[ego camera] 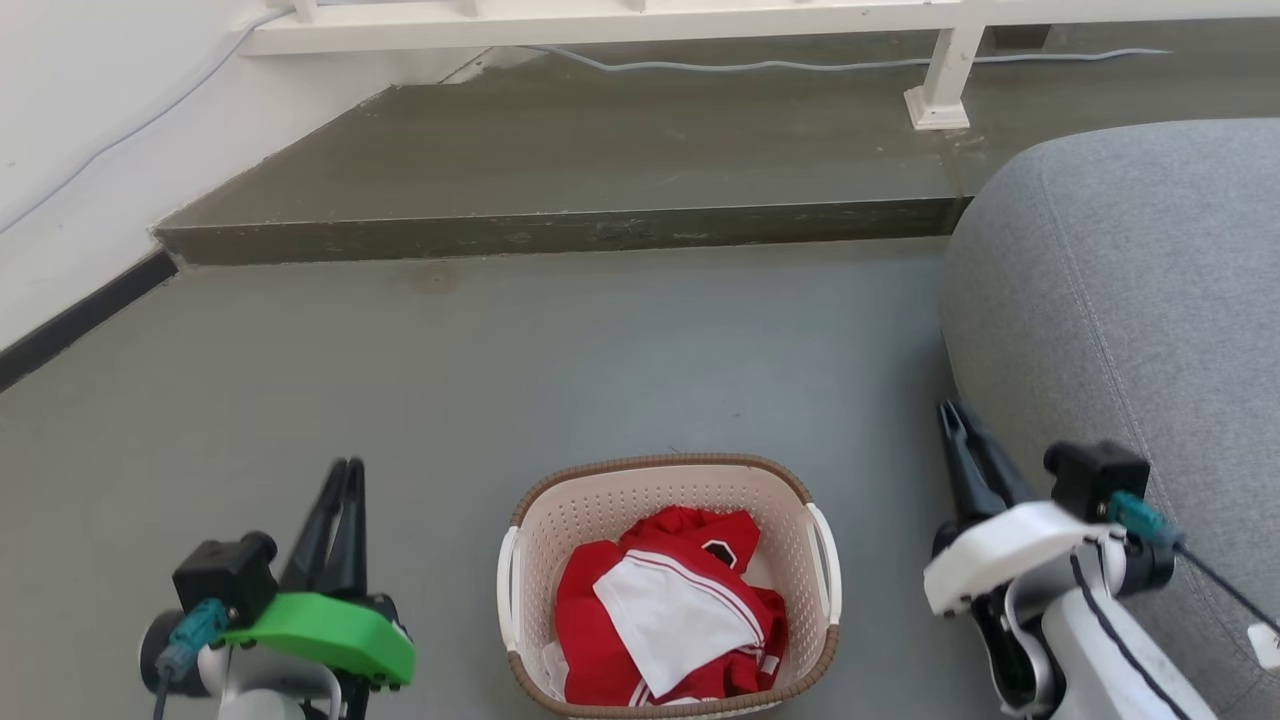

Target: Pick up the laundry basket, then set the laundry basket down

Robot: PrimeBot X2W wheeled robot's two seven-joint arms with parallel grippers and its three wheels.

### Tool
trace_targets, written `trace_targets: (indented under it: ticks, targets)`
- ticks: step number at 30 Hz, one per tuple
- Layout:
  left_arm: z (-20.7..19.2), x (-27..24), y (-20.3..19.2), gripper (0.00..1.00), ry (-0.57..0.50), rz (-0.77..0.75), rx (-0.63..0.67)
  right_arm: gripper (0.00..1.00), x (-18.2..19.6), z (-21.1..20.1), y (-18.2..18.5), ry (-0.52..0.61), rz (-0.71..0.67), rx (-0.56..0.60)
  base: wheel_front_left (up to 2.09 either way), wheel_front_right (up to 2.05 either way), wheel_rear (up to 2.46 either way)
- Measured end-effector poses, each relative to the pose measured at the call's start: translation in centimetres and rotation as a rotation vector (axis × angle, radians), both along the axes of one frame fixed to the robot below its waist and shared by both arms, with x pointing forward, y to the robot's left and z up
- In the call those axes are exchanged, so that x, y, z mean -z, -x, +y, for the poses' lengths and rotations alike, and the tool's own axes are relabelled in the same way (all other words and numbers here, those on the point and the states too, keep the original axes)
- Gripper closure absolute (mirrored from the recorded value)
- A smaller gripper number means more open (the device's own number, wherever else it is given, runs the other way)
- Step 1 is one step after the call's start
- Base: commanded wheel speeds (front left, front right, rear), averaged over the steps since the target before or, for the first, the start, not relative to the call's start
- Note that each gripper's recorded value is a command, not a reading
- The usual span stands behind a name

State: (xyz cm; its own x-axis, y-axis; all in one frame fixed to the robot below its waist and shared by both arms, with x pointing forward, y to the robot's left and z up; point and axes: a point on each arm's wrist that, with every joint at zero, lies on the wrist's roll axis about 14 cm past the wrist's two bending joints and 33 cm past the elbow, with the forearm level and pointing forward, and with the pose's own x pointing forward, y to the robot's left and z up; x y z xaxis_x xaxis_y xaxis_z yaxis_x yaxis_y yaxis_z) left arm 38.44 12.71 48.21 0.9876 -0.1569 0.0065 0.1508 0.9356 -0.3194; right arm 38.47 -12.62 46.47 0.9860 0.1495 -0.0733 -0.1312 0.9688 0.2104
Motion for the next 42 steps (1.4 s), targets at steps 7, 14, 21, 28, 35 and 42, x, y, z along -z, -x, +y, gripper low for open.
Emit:
trace_targets:
  ticks: [7, 14, 21, 28, 35, 42]
  targets:
    - [0.4, 1.3, 0.5, 1.00, 0.047, 0.057, -0.018, 1.00, 1.3, -0.4, 0.8, -0.056, 0.057, 0.027, 0.00, 0.00, 0.00]
    - [1.3, 1.5, 0.5, 1.00, 0.138, 0.093, -0.056, 1.00, 1.4, -1.1, 0.7, -0.160, 0.090, 0.067, 0.00, 0.00, 0.00]
    - [1.7, 1.7, 0.5, 1.00, 0.217, 0.117, -0.075, 1.00, 1.3, -1.6, 0.6, -0.245, 0.110, 0.096, 0.00, 0.00, 0.00]
    - [2.2, 1.8, 0.5, 1.00, 0.293, 0.144, -0.097, 1.00, 1.3, -2.3, 0.4, -0.331, 0.129, 0.126, 0.00, 0.00, 0.00]
    - [2.8, 1.9, 0.5, 1.00, 0.372, 0.163, -0.117, 1.00, 1.2, -2.9, 0.3, -0.420, 0.145, 0.154, 0.00, 0.00, 0.00]
    - [3.2, 2.0, 0.6, 1.00, 0.459, 0.181, -0.134, 1.00, 1.0, -3.5, 0.2, -0.515, 0.156, 0.176, 0.00, 0.00, 0.00]
